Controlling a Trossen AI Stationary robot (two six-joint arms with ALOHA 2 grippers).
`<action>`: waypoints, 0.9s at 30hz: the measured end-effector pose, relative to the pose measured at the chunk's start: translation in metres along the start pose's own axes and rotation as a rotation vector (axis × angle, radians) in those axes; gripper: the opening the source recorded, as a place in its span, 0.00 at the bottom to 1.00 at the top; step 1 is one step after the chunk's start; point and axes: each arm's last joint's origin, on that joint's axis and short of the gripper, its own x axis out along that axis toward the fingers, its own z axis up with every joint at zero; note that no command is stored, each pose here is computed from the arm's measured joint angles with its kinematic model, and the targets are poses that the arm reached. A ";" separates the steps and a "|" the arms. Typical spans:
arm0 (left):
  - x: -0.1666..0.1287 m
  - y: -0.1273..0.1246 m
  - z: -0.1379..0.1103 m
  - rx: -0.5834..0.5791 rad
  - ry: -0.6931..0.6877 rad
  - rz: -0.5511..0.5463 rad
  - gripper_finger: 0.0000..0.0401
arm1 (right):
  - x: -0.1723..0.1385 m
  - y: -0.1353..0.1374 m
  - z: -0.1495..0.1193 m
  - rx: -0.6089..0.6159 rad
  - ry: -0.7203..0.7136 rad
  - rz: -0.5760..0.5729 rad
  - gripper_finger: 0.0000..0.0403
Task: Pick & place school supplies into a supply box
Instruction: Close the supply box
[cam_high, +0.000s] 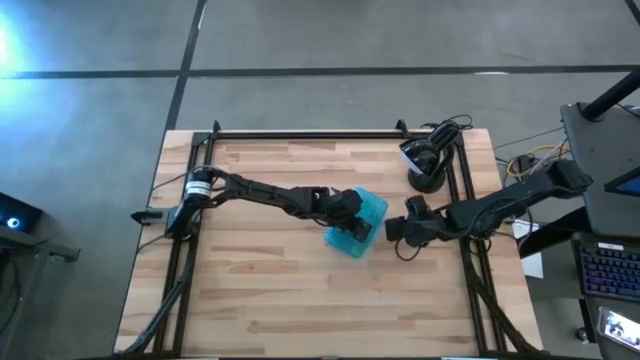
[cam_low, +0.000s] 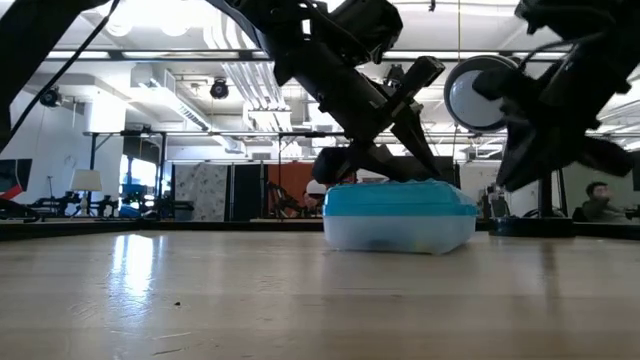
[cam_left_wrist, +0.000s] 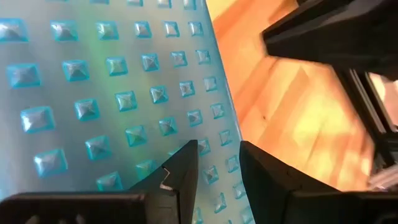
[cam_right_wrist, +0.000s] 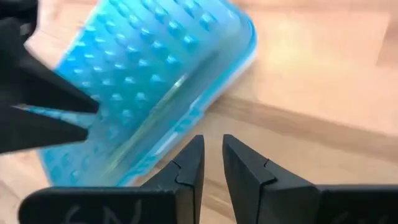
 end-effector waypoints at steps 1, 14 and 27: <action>-0.003 -0.001 0.001 0.004 -0.014 0.009 0.26 | -0.005 0.001 0.002 -0.023 -0.009 -0.003 0.13; -0.067 -0.012 0.022 0.159 -0.254 0.241 0.26 | -0.002 0.003 -0.001 -0.108 0.013 -0.029 0.13; -0.042 0.040 0.017 0.096 -0.042 0.488 0.26 | 0.042 0.009 -0.005 -0.126 -0.018 -0.116 0.13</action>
